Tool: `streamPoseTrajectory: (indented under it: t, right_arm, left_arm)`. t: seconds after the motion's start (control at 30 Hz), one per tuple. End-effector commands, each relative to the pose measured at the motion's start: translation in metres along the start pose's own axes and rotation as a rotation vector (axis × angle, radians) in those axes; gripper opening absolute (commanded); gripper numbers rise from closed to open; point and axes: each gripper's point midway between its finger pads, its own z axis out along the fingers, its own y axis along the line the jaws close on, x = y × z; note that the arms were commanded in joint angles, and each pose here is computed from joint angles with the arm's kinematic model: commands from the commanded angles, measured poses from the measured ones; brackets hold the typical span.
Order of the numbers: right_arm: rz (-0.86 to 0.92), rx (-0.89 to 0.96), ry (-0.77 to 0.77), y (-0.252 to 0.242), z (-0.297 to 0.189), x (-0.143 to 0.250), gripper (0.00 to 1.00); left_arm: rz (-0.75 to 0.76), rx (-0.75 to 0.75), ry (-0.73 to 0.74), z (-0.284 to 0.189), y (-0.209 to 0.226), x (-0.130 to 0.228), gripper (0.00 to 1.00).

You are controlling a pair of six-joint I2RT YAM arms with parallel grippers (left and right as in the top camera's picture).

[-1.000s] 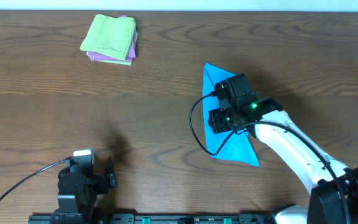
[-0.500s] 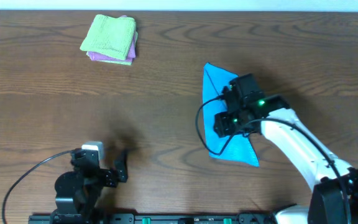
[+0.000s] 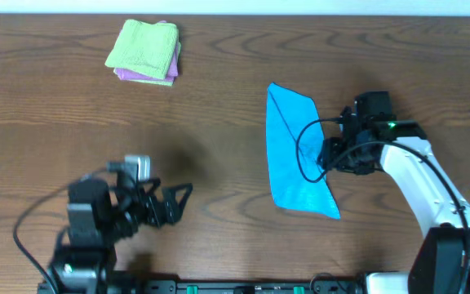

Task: Fold the cloth
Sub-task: 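Reach the left gripper to the blue cloth's upper edge and grasp it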

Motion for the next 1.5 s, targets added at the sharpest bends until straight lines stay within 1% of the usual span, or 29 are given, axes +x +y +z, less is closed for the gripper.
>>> streamPoseTrajectory:
  t: [0.0,0.13,0.23,0.33,0.43,0.5,0.63,0.7,0.8,1.0,1.1,1.17,1.23,1.33,1.37,1.47]
  right_arm:
    - [-0.005,-0.023,0.008,-0.006,0.0,0.005,0.57]
    - [0.047,-0.092,0.041,-0.01,0.014,0.021,0.54]
    - [0.107,-0.112,0.063,-0.023,0.026,0.037,0.54]
    - [0.166,-0.132,0.078,-0.033,0.031,0.05,0.54]
    - [0.168,-0.149,0.06,-0.033,0.026,0.053,0.54]
    - [0.153,-0.146,0.053,-0.031,0.02,0.055,0.55]
    - [0.152,-0.149,0.085,-0.027,0.011,0.075,0.56]
    - [0.139,-0.149,0.102,-0.025,0.007,0.087,0.56]
    - [0.113,-0.142,0.101,-0.025,0.0,0.098,0.57]
    - [0.115,-0.105,0.076,-0.032,0.005,0.104,0.59]
    - [0.108,-0.102,0.053,-0.035,0.014,0.104,0.58]
    - [0.102,-0.102,0.035,-0.036,0.019,0.102,0.57]
    - [0.098,-0.093,0.021,-0.038,0.02,0.1,0.57]
    - [0.096,-0.014,0.008,-0.052,0.021,0.097,0.55]
    - [0.102,0.003,-0.003,-0.055,0.021,0.095,0.53]
    - [0.116,0.036,-0.054,-0.062,0.021,0.083,0.53]
  left_arm:
    - [0.059,0.027,0.053,0.003,-0.014,-0.025,0.95]
    - [0.057,0.054,0.239,0.027,-0.024,-0.02,0.95]
    - [0.079,0.104,0.369,0.051,-0.043,-0.009,0.95]
    - [0.125,0.193,0.448,0.066,-0.073,-0.001,0.95]
    - [0.171,0.246,0.463,0.076,-0.091,0.003,0.95]
    - [0.173,0.268,0.435,0.084,-0.099,-0.003,0.95]
    - [0.1,0.324,0.35,0.098,-0.117,-0.026,0.95]
    - [0.089,0.271,0.373,0.107,-0.111,-0.019,0.95]
    - [0.076,0.18,0.473,0.117,-0.104,0.007,0.95]
    - [0.095,0.092,0.572,0.146,-0.11,0.036,0.95]
    - [0.1,0.049,0.622,0.161,-0.112,0.038,0.95]
    - [0.105,-0.006,0.644,0.172,-0.106,0.034,0.95]
    - [0.134,-0.028,0.656,0.181,-0.105,0.029,0.95]
    - [0.174,-0.077,0.658,0.194,-0.098,0.023,0.95]
    - [0.182,-0.102,0.655,0.199,-0.093,0.022,0.95]
    - [0.179,-0.124,0.677,0.212,-0.088,0.026,0.95]
